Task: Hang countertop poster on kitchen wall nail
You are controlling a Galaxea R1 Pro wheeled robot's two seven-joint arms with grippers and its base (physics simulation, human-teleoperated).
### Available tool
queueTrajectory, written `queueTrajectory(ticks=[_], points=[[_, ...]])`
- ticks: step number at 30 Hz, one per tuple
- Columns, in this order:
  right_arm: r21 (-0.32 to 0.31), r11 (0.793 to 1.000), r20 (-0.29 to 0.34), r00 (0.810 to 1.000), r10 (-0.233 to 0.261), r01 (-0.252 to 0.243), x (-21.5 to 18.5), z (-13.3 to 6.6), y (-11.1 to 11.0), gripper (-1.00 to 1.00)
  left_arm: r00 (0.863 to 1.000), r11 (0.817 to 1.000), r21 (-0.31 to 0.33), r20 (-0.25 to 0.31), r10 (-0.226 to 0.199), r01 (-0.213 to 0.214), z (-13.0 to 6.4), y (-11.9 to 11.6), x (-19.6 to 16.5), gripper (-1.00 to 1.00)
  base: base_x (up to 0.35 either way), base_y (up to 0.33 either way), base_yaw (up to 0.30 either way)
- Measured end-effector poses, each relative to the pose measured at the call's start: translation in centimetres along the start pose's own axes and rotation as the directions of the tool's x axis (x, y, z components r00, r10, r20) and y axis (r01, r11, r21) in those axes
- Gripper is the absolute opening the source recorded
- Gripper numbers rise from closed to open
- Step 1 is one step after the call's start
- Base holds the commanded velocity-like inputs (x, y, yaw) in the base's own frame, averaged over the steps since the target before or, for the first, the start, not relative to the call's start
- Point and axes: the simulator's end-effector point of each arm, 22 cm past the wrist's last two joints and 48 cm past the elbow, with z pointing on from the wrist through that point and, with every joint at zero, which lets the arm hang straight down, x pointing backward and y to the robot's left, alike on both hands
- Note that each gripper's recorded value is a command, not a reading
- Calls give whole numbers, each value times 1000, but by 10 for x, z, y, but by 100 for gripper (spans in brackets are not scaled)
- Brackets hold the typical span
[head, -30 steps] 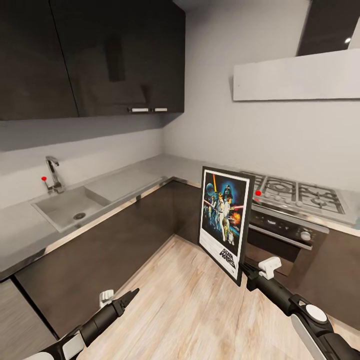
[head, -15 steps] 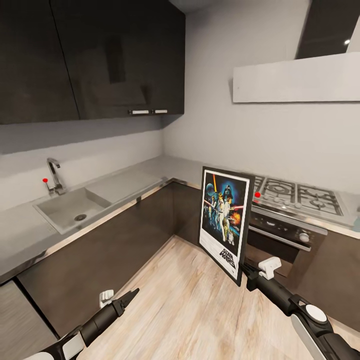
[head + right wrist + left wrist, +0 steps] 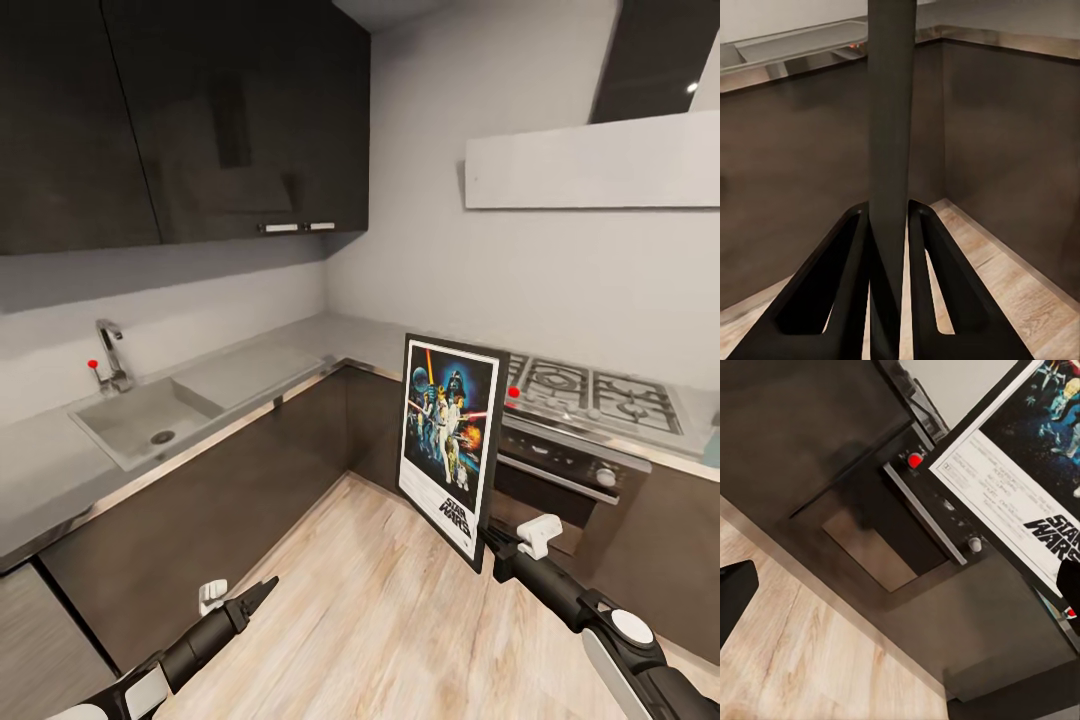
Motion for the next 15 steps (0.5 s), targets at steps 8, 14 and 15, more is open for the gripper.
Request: queueTrajectory(ticks=[8,14,15], points=[[0,1000,0,1000,0,0,-6,-4,2,-100,1000,1000,0,0,0,0,-3,-7,-3,100,0,0,0],[0,1000,0,1000,0,0,-11,-6,3,-100,1000,1000,-1,-1,0,0,-5,-11,-5,100,0,0,0],[0,1000,0,1000,0,0,-12,-7,4,-100,1000,1000,0,-1,-1,1,-5,-12,-5,100,0,0,0]])
